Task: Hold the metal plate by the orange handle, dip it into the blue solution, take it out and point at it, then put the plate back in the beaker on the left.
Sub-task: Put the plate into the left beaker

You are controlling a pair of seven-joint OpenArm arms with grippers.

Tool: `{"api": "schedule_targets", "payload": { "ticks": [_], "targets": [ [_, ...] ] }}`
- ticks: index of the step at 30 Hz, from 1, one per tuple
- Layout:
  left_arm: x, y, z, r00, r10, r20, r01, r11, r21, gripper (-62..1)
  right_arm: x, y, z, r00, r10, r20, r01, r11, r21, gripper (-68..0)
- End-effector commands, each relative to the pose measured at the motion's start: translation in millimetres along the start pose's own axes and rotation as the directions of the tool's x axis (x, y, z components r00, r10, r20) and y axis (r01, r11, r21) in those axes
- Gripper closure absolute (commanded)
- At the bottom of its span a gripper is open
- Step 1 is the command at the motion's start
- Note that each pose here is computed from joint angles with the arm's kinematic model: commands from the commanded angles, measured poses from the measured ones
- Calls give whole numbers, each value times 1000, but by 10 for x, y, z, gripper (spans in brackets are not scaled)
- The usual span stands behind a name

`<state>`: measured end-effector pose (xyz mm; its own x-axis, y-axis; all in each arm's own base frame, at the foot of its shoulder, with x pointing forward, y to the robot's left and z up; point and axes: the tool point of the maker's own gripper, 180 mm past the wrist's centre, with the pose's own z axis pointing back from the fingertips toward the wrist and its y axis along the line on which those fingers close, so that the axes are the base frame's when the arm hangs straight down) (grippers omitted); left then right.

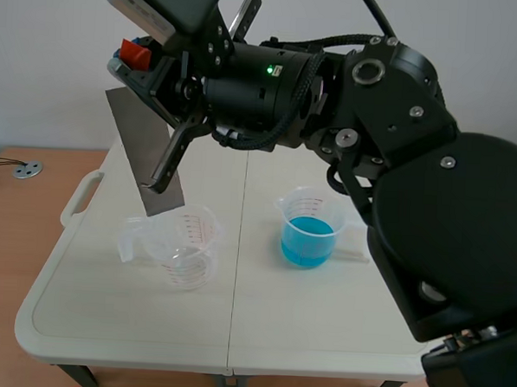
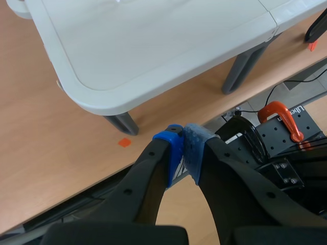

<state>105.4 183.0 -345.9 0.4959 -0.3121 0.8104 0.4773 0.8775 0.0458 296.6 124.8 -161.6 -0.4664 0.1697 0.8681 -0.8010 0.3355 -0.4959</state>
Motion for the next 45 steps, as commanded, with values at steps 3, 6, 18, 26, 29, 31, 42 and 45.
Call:
{"api": "schedule_targets", "payload": {
  "ticks": [3, 6, 18, 26, 29, 31, 42, 45],
  "targets": [
    [60, -1, -4, 1000, 1, 22, -1, 1000, -3, -15, 57, -24, -41, 999, -15, 37, 15, 1000, 2, -13],
    [60, -1, -4, 1000, 1, 22, -1, 1000, -3, -15, -10, 5, -46, 999, -21, 23, 21, 1000, 9, -13],
    [60, -1, -4, 1000, 1, 22, -1, 1000, -4, -15, -194, 47, -56, 998, -55, -5, 55, 998, 6, -13],
    [60, -1, -4, 1000, 1, 22, -1, 1000, -4, -15, -388, 58, -56, 997, -68, -46, 68, 998, -18, -13],
    [60, -1, -4, 1000, 1, 22, -1, 1000, -4, -15, -462, 88, -55, 995, -76, -62, 75, 997, -15, -13],
    [60, -1, -4, 1000, 1, 22, -1, 1000, -4, -15, -506, 110, -53, 994, -85, -71, 84, 996, -11, -13],
    [62, -1, -5, 1000, 1, 23, -1, 1000, -4, -15, -719, 184, -39, 987, -126, -103, 125, 992, -20, -13],
    [62, -1, -5, 1000, 1, 23, -1, 1000, -4, -15, -776, 202, -33, 985, -140, -104, 138, 990, -31, -13]
  ]
}}
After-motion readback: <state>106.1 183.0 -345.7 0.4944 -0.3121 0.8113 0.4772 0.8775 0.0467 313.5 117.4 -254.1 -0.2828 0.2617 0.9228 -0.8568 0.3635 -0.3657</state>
